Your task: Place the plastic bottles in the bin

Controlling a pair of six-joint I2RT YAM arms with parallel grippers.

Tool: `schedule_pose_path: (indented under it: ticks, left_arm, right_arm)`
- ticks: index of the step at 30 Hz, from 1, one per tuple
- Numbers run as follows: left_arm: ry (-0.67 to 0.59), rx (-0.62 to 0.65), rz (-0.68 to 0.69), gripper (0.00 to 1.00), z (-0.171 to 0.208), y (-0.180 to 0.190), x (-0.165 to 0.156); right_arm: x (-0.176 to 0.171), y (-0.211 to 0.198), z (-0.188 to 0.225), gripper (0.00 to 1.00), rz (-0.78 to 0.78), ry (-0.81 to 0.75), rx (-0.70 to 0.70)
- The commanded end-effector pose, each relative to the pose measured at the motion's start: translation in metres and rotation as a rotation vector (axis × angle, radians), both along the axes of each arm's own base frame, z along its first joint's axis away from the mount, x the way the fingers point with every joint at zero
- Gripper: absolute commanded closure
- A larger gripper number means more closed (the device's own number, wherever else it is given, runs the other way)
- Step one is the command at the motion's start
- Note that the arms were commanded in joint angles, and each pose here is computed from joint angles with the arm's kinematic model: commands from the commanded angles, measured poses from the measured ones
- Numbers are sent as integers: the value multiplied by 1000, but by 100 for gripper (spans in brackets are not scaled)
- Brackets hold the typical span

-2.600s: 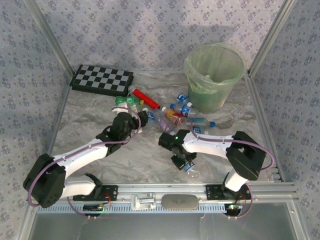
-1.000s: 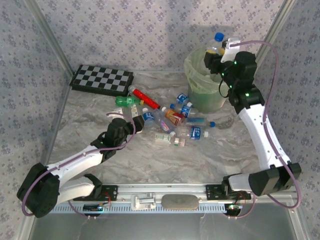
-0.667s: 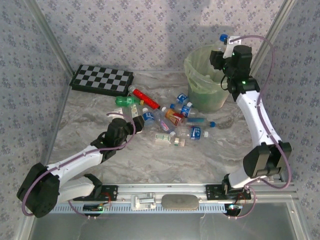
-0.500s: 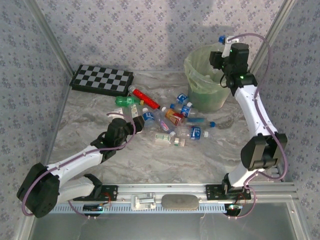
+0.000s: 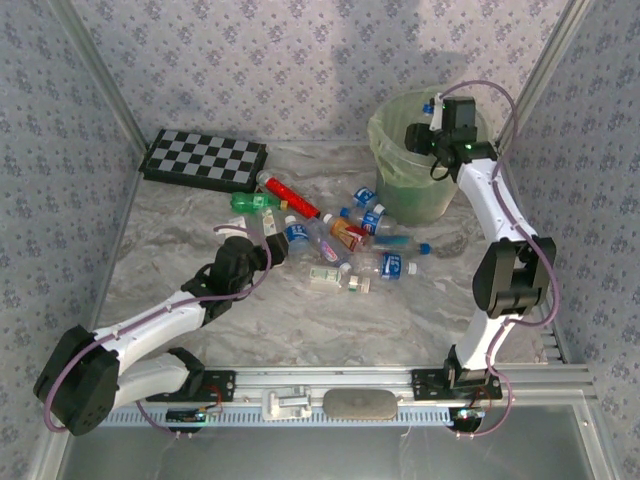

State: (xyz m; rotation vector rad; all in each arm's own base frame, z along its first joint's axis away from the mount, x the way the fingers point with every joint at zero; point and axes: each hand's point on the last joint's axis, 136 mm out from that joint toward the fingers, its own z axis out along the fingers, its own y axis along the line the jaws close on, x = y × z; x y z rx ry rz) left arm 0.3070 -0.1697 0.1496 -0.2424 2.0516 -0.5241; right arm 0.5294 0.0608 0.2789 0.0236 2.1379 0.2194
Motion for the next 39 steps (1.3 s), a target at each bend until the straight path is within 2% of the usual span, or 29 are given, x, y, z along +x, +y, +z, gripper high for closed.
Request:
schedule_pose_path:
  ticks: [1,10,17,23,32,39]
  left_arm:
    - [-26,-5,2,0,14,-2,6]
    - [-21,5,17,0,11,3,5]
    - [-23,34,47,0,12,11,5]
    - [-5,37,93,0,10,28,10]
    - [48,41,127,0,6,50,28]
    - [109,65,82,0,-1,42,44]
  right_arm:
    - [1,2,16,33,-1,-17,27]
    - [-8,-1,71,1,-12,-123,34]
    - [-44,9,122,0,22,-251,54]
    - [-87,37,134,0,112,-310,99]
    - [-151,87,104,0,248,-339,141]
    - [-177,112,50,0,272,-271,189]
